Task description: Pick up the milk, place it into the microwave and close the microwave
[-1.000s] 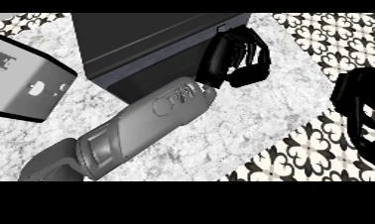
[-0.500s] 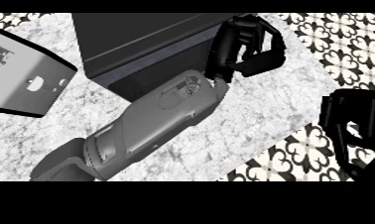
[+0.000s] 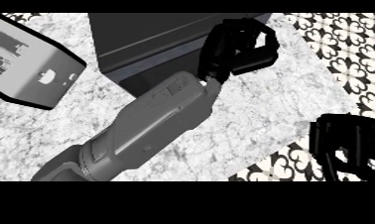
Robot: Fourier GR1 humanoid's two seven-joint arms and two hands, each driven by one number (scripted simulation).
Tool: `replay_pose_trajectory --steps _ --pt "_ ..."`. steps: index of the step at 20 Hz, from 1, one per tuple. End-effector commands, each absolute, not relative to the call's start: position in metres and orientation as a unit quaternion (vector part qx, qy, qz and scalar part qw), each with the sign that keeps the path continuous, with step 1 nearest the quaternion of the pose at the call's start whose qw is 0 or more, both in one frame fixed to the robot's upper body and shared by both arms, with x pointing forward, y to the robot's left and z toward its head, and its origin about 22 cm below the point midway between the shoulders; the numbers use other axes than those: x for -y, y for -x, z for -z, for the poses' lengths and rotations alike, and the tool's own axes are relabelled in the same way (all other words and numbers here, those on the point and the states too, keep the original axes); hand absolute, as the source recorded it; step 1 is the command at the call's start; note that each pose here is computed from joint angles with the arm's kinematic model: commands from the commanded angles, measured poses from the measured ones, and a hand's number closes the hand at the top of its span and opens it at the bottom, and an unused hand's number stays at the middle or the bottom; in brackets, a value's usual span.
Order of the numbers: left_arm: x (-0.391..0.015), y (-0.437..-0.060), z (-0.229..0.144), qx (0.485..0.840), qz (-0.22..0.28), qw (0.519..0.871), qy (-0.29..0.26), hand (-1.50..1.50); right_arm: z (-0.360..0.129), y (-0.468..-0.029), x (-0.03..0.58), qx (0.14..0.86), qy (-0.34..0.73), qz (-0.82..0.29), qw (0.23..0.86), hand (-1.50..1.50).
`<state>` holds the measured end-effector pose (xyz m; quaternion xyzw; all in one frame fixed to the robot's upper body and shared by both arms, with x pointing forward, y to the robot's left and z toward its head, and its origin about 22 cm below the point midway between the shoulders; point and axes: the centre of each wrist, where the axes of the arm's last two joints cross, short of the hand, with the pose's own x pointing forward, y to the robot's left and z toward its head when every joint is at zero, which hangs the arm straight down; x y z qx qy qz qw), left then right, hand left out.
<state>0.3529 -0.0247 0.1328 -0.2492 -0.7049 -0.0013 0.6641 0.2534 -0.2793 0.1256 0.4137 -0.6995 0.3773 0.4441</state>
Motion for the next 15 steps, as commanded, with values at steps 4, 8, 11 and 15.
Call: replay_pose_trajectory --steps 4,8,11,15 --pt "-0.024 -0.374 -0.068 0.653 -0.093 0.723 0.205 1.50 -0.114 -0.232 0.267 0.697 -0.441 -0.356 0.438 1.50" --pt "-0.032 -0.376 -0.060 0.653 -0.089 0.720 0.218 1.50 -0.112 -0.222 0.262 0.699 -0.444 -0.351 0.437 1.50" --pt "-0.039 -0.377 -0.052 0.652 -0.083 0.720 0.225 1.50 -0.113 -0.214 0.258 0.702 -0.445 -0.348 0.434 1.50" --pt "-0.037 -0.376 -0.048 0.651 -0.076 0.714 0.244 1.50 -0.112 -0.203 0.251 0.703 -0.448 -0.346 0.431 1.50"
